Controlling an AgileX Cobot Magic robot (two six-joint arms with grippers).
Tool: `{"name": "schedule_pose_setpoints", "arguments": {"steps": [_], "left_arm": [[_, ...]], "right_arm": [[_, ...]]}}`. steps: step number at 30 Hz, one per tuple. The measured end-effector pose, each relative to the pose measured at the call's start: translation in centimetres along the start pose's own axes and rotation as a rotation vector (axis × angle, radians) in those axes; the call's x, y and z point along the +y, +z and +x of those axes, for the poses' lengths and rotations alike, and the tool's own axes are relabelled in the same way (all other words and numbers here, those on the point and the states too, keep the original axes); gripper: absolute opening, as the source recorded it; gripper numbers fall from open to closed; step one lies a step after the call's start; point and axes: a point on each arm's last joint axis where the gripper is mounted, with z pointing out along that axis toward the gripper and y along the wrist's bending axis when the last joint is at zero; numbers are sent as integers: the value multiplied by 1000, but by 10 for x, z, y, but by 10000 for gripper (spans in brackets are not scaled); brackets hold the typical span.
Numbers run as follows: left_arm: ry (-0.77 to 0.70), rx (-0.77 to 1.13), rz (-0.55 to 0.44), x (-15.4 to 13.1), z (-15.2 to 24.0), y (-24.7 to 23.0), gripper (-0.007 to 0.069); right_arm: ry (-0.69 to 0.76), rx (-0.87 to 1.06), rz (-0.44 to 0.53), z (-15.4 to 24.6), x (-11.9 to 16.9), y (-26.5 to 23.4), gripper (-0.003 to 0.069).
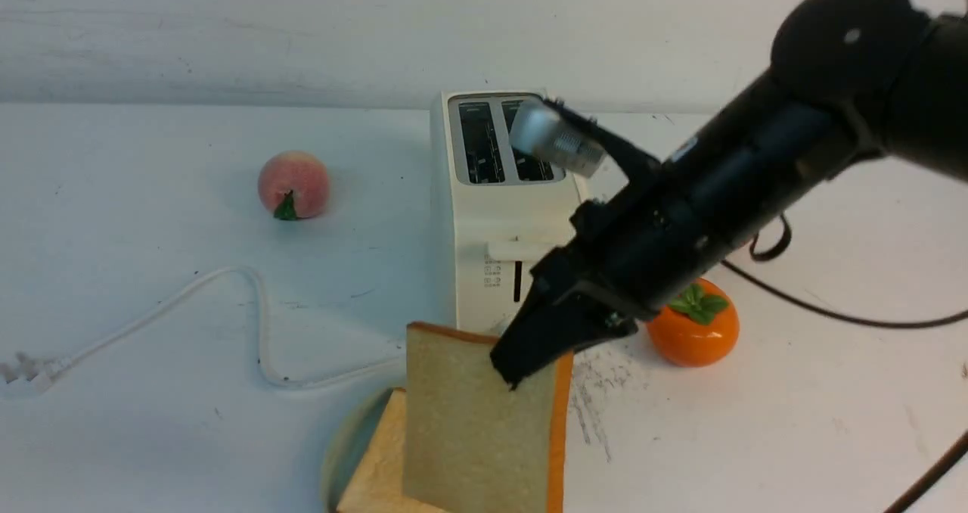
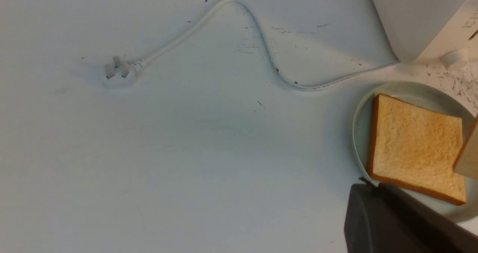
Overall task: Take toasted bread from bread machine on white table place on plate.
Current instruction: 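Place the held slice of bread on top of the slice on the plate with the right gripper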
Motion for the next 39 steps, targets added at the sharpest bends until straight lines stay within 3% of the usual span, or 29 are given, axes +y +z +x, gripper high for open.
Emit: {"name": "schedule_pose_setpoints", "arguments": {"steps": [9,17,22,39], "left_arm": [[0,0,0,0,0,0,-14],[1,3,-1,0,0,0,-14],[1,3,-1,0,0,0,-14],[5,2,-3,0,0,0,-14]], "right_arm": [[55,-105,64,0,-20,32,127],[29,-122,99,-2,-15,63,266],[6,-123,131,-3,-18,63,314],[-211,33,345,8,-40,62,327]]}}
